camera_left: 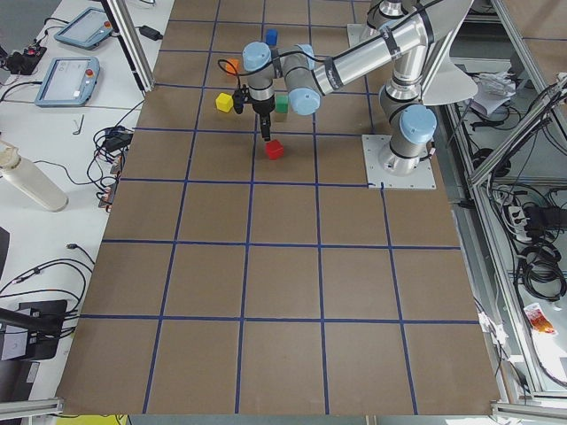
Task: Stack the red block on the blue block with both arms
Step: 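Move the left gripper down toward the red cube, then close the left gripper on the red cube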
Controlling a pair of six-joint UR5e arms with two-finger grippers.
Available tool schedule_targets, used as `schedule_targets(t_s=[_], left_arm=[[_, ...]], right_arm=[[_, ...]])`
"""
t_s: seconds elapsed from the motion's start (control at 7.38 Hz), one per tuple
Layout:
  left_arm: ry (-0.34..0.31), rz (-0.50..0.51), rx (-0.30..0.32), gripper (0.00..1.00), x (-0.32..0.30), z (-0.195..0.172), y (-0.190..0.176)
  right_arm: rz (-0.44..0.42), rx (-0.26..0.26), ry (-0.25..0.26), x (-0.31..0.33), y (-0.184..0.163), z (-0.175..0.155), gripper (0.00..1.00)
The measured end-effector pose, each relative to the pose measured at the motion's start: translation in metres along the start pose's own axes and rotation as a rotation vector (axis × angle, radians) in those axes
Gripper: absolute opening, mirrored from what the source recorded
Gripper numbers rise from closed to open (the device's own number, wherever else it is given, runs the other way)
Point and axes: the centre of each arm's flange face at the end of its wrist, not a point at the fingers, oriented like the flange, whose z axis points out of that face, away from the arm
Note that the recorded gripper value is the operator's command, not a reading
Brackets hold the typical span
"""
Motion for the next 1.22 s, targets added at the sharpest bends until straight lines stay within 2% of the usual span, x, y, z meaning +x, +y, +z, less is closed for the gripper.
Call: schedule_targets(t_s=[0.14,0.54,0.68,0.81,0.95,1.08,1.22], left_arm=[[-0.003,-0.027,0.002,1.0,0.0,0.018,0.002],[-0.001,-0.121,-0.051,1.0,0.0,0.056,0.003],[0.0,-0.133,-0.069,0.85,0.001,0.064,0.006],[-0.004,-0.14,-0.081,0.55,0.001,0.069,0.008],[-0.021,-0.146,-0.083,0.34,-0.001,0.071,0.008],[-0.051,-0.152,-0.082,0.23,-0.004,0.069,0.006],[-0.072,-0.152,-0.074,0.18,-0.006,0.065,0.003]], right_arm=[[0.001,-0.002,0.001,0.0,0.001,0.001,1.0],[0.003,-0.005,0.004,0.001,0.001,0.003,1.0],[0.002,-0.006,0.005,0.001,0.001,0.003,1.0],[0.002,-0.01,0.006,0.001,0.002,0.004,1.0],[0.001,-0.017,0.007,0.0,0.003,0.007,1.0],[0.0,-0.021,0.009,0.001,0.004,0.01,1.0],[0.0,-0.02,0.009,0.001,0.005,0.011,1.0]])
